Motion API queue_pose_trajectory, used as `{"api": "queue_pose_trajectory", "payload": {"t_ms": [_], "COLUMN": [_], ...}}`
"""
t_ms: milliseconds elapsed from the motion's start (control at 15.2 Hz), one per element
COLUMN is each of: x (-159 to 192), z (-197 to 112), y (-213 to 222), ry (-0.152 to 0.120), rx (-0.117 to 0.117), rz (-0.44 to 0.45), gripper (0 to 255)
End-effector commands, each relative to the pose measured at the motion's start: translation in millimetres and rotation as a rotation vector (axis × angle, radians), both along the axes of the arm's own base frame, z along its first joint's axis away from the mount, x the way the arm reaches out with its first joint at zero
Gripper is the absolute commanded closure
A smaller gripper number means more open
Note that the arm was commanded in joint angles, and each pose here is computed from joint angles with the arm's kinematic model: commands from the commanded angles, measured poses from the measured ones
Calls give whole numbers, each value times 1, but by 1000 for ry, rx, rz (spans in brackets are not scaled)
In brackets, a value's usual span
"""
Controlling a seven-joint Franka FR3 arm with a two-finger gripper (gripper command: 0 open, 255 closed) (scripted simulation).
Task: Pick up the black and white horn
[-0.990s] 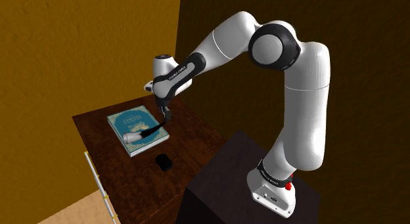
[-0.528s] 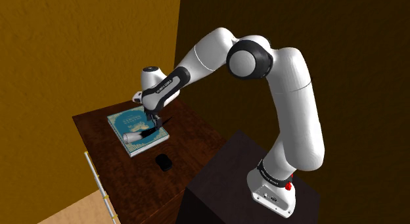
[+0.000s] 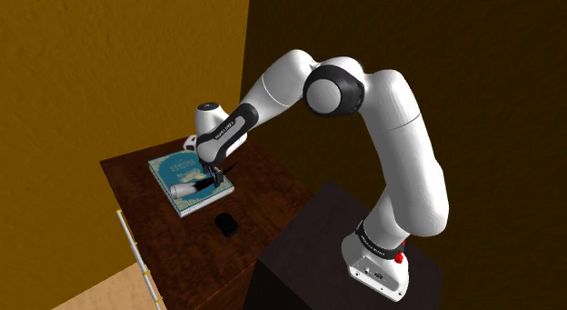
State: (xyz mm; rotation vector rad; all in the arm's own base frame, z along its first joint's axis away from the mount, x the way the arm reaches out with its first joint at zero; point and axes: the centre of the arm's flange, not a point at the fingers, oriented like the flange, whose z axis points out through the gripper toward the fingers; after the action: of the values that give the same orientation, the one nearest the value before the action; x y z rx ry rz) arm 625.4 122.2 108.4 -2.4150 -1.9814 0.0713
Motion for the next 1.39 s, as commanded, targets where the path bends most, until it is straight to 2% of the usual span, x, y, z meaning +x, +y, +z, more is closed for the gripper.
{"api": "queue_pose_trajectory", "payload": {"t_ms": [0,594,1320], "x": [0,1,1], "z": [-1,-1,57], "y": [0,0,0], "ry": [-1,-1,-1], "rx": [0,0,0], "rz": [0,0,0], "gripper": [255,255,255]}}
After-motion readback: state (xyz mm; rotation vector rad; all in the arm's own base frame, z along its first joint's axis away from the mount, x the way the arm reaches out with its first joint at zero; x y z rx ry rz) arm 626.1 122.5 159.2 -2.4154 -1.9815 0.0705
